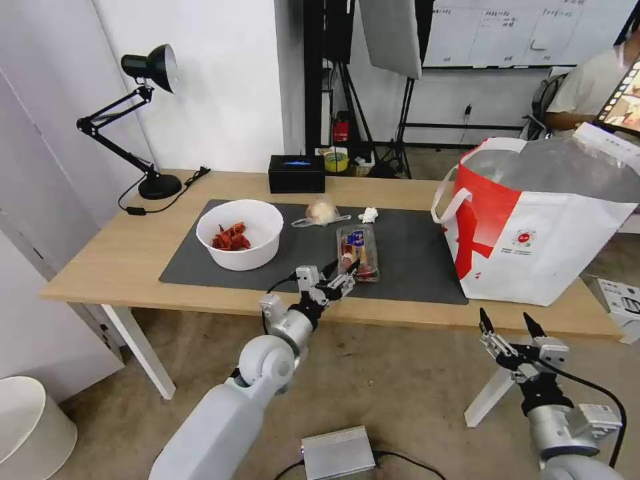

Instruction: Pick up the trash from the table and place it into the takeout bag.

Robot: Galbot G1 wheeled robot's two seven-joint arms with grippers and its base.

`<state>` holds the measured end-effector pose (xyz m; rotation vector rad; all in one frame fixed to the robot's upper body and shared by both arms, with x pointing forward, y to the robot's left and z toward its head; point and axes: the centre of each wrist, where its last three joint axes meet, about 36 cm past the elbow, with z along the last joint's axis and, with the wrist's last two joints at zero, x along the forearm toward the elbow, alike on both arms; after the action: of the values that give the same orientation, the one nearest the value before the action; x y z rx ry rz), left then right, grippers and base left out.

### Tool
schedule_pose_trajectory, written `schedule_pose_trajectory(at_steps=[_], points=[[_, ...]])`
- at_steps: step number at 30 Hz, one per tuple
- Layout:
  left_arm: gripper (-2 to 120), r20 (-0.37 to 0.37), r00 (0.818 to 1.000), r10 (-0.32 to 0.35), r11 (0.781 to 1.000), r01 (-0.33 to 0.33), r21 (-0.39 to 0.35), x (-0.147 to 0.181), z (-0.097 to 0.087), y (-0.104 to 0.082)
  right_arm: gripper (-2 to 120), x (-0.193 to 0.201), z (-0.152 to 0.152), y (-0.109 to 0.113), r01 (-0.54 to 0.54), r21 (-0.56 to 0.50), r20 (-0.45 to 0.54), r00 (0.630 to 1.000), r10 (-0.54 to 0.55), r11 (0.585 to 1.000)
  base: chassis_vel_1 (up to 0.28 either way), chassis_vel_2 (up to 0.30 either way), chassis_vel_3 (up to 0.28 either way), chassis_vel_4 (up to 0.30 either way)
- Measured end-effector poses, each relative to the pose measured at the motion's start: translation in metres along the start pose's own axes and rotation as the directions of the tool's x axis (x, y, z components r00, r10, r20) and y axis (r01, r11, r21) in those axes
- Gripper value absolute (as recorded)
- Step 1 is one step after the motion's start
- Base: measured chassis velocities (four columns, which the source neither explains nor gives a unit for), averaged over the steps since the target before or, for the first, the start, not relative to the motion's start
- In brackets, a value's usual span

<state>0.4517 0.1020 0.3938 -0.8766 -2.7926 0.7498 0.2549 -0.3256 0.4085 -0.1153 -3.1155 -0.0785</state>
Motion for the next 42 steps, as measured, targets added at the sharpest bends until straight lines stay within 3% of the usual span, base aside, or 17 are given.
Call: schedule_pose_trajectory(at_steps=[6,10,12,18,29,32,38,40,42], points=[[47,-0.001,1.000,-0.006,0.998,0.006,-0.062,-0.013,0.002,-0.001,82,-0.005,-0.006,0.007,0.032,-0.053,0.018,0.999,-0.031,0.998,0.000,0.000,0.000,0.000],[27,-0.015,1.000,-0.012,0.989,0.010,-0.146,-0.023,0.004,0.002,82,-0.015,-0.014,0.011,0.073,-0.120,0.036,0.997,-0.069,0.990,0.000,0.000,0.000,0.000],[25,-0.016,1.000,-0.014,0.988,0.011,-0.154,-0.023,0.005,0.003,82,-0.016,-0.014,0.012,0.076,-0.128,0.037,0.997,-0.072,0.989,0.000,0.000,0.000,0.000],[0,-0.014,0.999,-0.035,0.961,0.030,-0.275,-0.028,0.009,0.014,82,-0.040,-0.033,0.019,0.138,-0.261,0.056,0.990,-0.128,0.955,0.000,0.000,0.000,0.000],[0,-0.017,0.999,-0.047,0.929,0.038,-0.368,-0.027,0.017,0.023,81,-0.089,-0.061,0.026,0.169,-0.484,0.032,0.984,-0.175,0.859,0.000,0.000,0.000,0.000],[0,-0.029,0.998,-0.046,0.912,0.030,-0.410,-0.031,0.022,0.025,81,-0.124,-0.069,0.021,0.144,-0.568,-0.023,0.981,-0.191,0.810,0.000,0.000,0.000,0.000],[0,-0.031,0.999,-0.042,0.895,0.024,-0.445,-0.035,0.024,0.026,82,-0.147,-0.077,0.015,0.121,-0.627,-0.079,0.973,-0.218,0.769,0.000,0.000,0.000,0.000],[0,-0.030,0.999,-0.041,0.886,0.023,-0.462,-0.036,0.025,0.027,88,-0.162,-0.085,0.015,0.114,-0.674,-0.102,0.964,-0.245,0.730,0.000,0.000,0.000,0.000],[0,-0.029,0.999,-0.040,0.883,0.022,-0.468,-0.037,0.026,0.028,89,-0.165,-0.087,0.016,0.116,-0.687,-0.105,0.961,-0.256,0.717,0.000,0.000,0.000,0.000]])
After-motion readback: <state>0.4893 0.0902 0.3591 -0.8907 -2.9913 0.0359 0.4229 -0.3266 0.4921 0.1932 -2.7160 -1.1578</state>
